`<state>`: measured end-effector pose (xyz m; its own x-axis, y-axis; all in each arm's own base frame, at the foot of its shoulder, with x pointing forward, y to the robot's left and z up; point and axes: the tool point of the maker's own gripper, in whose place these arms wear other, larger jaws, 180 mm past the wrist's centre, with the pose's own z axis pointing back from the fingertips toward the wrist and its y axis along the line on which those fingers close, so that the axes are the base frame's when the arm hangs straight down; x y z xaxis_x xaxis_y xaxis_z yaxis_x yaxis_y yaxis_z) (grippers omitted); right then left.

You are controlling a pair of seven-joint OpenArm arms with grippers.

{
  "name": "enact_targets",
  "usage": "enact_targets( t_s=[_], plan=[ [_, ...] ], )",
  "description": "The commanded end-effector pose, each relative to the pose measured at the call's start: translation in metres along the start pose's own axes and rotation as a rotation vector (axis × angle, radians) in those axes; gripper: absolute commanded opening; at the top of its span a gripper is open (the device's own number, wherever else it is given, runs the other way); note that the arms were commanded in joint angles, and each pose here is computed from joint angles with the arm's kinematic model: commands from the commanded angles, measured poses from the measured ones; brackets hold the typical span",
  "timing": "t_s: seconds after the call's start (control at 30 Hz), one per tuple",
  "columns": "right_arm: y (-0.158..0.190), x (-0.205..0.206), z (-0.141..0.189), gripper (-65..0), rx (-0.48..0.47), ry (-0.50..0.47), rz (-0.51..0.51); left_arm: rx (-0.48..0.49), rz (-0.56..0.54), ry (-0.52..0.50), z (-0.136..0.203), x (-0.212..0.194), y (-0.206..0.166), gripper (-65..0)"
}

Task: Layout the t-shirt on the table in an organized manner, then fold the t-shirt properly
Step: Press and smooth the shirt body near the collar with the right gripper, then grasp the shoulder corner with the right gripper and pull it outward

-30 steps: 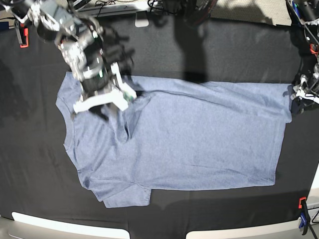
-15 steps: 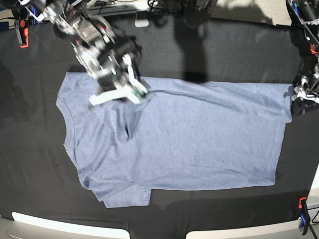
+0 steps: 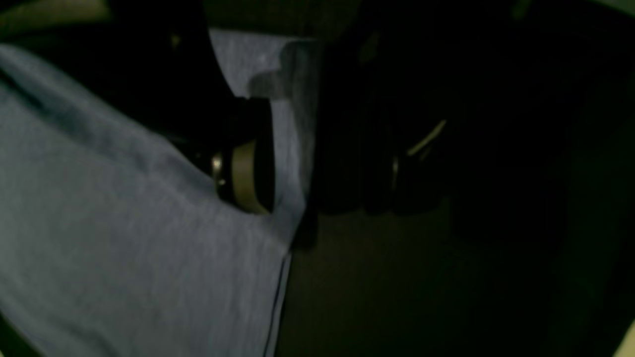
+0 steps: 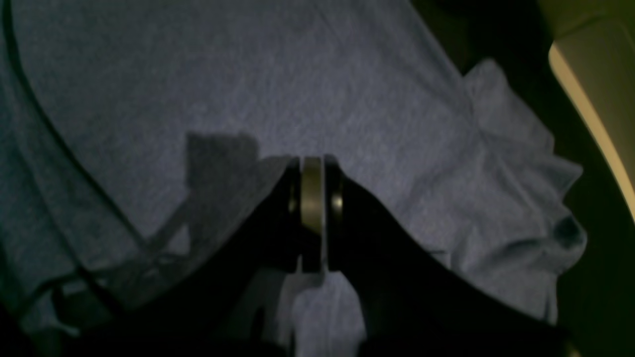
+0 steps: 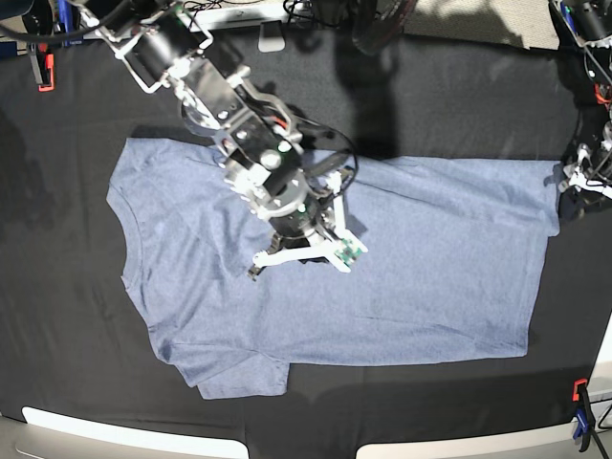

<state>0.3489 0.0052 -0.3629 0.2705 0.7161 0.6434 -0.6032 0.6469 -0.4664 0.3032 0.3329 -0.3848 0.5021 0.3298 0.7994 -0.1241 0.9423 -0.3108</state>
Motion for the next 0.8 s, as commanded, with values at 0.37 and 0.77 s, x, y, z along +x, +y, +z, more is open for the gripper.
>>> enact_targets(
  t_s=[0.37,0.77],
  plan=[
    [-0.02,-0.052,0.074,-52.1,-0.083,0.049,0.129,-0.075,-0.024,0.059,0.035,-0.006,0.011,-38.3],
    [-0.028,-0.089,0.145,-52.1,-0.097,0.1,0.152,-0.064,-0.024,0.022,0.019,-0.001,0.001,-38.3]
  ],
)
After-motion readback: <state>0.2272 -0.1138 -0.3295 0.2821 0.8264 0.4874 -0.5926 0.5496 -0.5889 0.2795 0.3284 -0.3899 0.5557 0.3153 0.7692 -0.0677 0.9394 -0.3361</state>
